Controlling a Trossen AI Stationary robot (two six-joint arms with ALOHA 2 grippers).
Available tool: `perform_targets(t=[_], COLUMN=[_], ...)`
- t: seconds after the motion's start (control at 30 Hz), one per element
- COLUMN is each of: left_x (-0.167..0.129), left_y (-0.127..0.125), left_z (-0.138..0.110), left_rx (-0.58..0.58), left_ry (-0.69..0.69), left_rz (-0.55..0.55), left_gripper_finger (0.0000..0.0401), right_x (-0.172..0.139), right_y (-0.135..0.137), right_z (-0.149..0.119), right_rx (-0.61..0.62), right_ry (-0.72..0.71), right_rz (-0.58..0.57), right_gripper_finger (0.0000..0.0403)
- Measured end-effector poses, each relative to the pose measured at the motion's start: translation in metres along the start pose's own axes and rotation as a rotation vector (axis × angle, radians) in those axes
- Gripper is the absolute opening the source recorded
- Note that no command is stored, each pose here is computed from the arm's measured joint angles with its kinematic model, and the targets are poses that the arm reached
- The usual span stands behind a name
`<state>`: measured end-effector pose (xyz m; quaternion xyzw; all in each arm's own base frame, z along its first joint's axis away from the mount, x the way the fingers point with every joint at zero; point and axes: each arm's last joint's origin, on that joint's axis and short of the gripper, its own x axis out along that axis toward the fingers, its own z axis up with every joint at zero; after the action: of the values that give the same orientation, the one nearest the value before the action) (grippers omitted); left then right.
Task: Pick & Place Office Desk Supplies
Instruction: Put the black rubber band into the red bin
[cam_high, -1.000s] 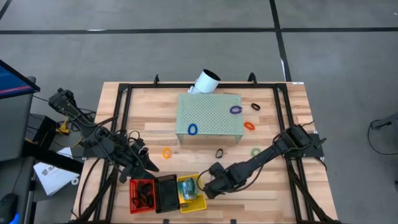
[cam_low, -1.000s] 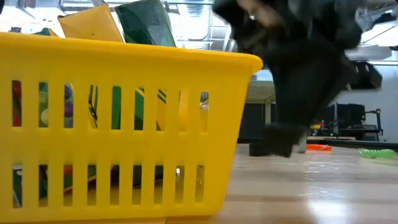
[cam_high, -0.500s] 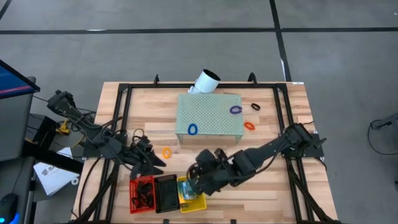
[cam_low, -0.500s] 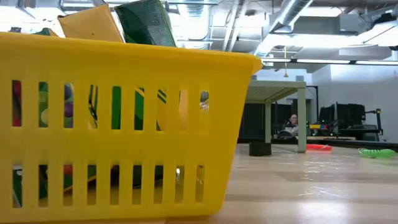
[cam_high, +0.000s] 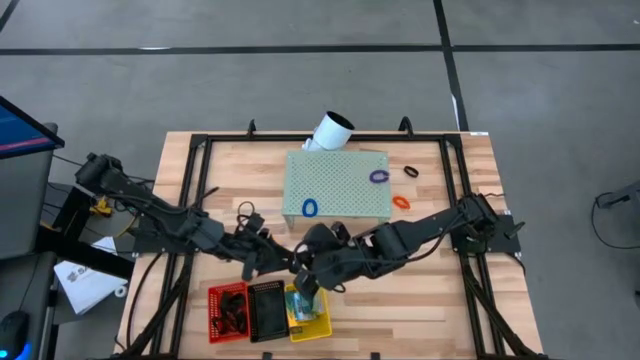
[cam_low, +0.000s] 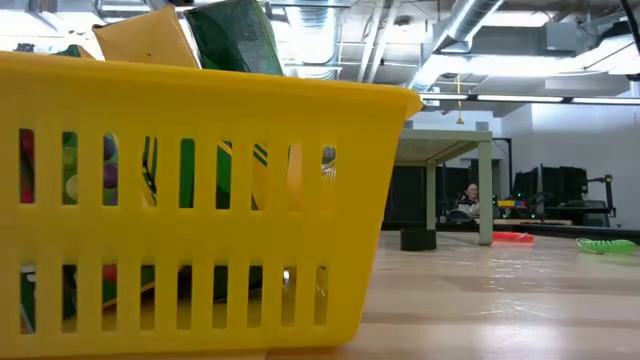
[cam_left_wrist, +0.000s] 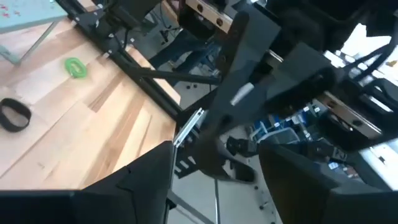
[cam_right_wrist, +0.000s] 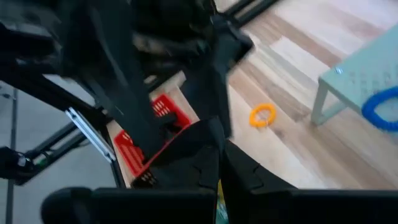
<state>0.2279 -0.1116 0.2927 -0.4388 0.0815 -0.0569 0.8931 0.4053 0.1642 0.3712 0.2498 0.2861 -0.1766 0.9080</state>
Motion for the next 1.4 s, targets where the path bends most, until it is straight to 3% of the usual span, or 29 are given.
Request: perform_targets(t=[0.3,0.63,0.77,1.03,1.3,1.4], left_x=[0.008,0.007,0.005,-0.001,-0.024,-0.039], left_y=[0.007,0.004,0.001,-0.004,-0.007,-0.005], left_z=[0.002,-0.002,-0.006,-0.021,-0.053,-0.07], left_rx=[-0.005,-0.005,-0.003,-0.011,-0.05,-0.057], left_ry=[0.0,0.055,0.071,0.163,0.456,0.598], left_rz=[0.013,-0.025,-0.038,-0.04,0.027,0.104], left_gripper_finger=[0.0182,0.0011,0.0003,0.0001,0.0001,0.0001], right_x=[0.0,0.0,-0.002,-0.004,-0.004,-0.004], right_y=[0.0,0.001,0.004,0.013,0.013,0.013], right_z=[0.001,0.0,-0.002,0.001,0.003,0.002], right_rx=[-0.004,-0.007,-0.012,-0.009,-0.002,0.002], right_ry=[-0.002,-0.001,-0.002,-0.075,-0.096,-0.095], right_rz=[0.005,0.005,0.019,0.076,0.07,0.07], right_gripper_finger=[0.0,0.0,0.001,0.009,0.015,0.0162])
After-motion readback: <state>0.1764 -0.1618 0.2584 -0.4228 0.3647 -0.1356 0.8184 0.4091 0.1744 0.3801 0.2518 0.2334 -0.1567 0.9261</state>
